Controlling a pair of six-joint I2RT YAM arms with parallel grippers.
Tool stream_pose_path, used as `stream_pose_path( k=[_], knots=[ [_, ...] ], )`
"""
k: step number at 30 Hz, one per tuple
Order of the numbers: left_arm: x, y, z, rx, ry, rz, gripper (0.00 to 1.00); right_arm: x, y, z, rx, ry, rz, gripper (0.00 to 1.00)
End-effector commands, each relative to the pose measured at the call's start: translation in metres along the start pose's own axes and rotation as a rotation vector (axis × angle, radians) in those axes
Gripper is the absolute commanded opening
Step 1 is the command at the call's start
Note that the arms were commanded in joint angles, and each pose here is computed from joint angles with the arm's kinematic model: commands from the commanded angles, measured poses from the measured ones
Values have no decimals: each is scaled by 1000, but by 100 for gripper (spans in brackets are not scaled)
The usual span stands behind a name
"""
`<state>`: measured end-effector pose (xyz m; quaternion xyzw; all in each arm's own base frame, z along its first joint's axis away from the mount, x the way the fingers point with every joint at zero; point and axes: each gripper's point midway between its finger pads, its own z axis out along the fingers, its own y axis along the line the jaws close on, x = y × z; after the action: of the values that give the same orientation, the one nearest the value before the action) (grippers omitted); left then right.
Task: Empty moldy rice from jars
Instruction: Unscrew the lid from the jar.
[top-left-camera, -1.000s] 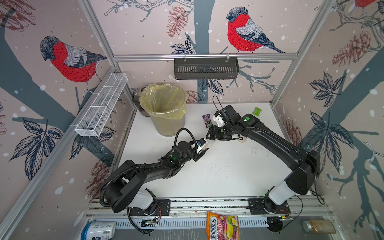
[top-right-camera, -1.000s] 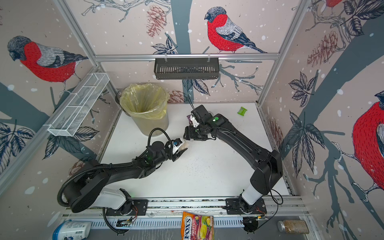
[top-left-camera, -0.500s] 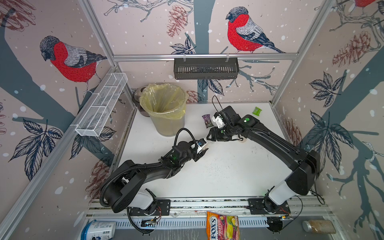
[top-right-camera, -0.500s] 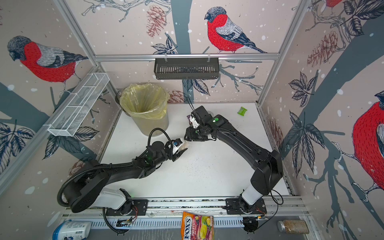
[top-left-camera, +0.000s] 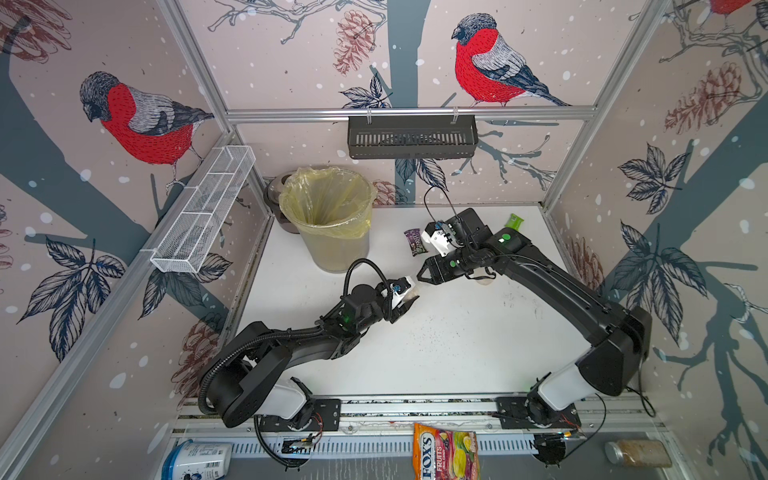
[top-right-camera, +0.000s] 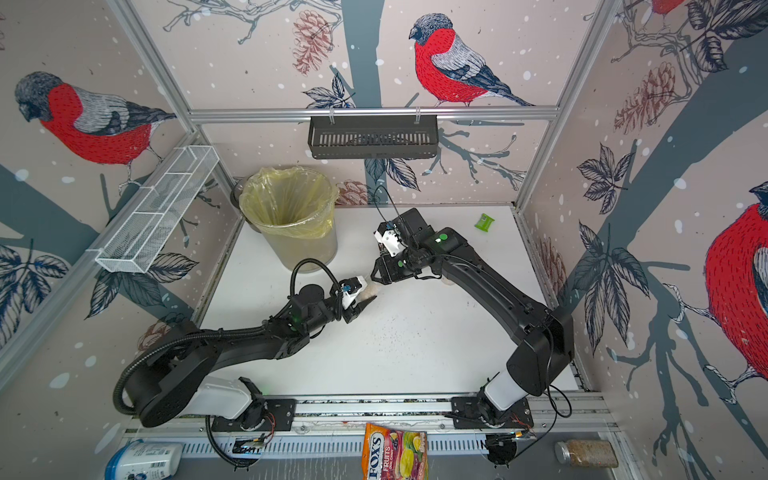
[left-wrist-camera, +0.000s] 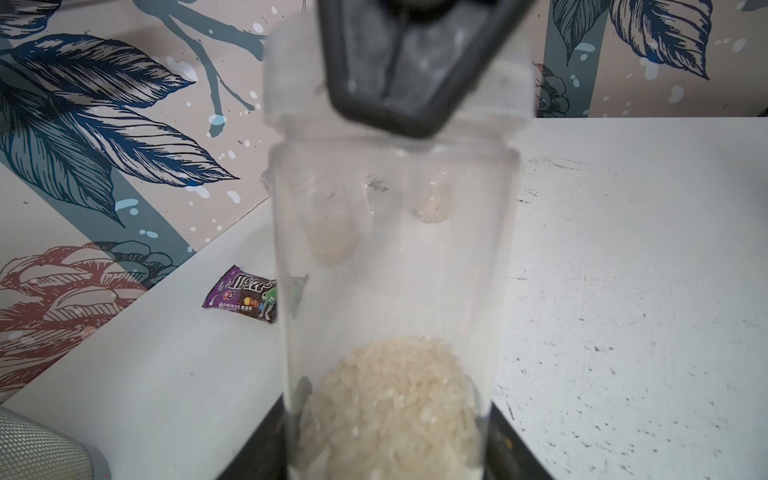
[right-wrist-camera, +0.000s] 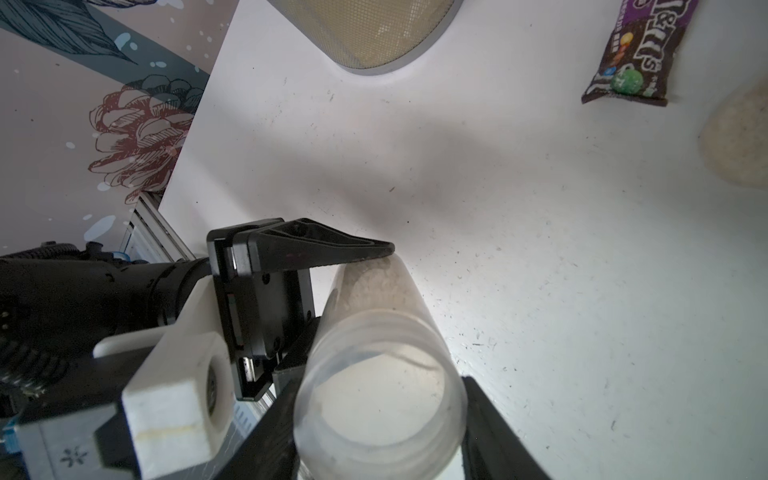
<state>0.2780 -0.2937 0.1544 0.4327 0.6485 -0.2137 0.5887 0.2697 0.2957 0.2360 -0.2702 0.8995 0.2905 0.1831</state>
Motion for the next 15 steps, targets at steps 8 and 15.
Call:
stream_pose_path(
  k=[8, 15],
  knots=[
    [8, -7, 2, 46, 24, -19, 0, -12, 19, -9, -75, -24, -244, 44],
    [10, -8, 2, 56, 31, -21, 0, -6, 14, -6, -97, 37, -366, 46]
  ],
)
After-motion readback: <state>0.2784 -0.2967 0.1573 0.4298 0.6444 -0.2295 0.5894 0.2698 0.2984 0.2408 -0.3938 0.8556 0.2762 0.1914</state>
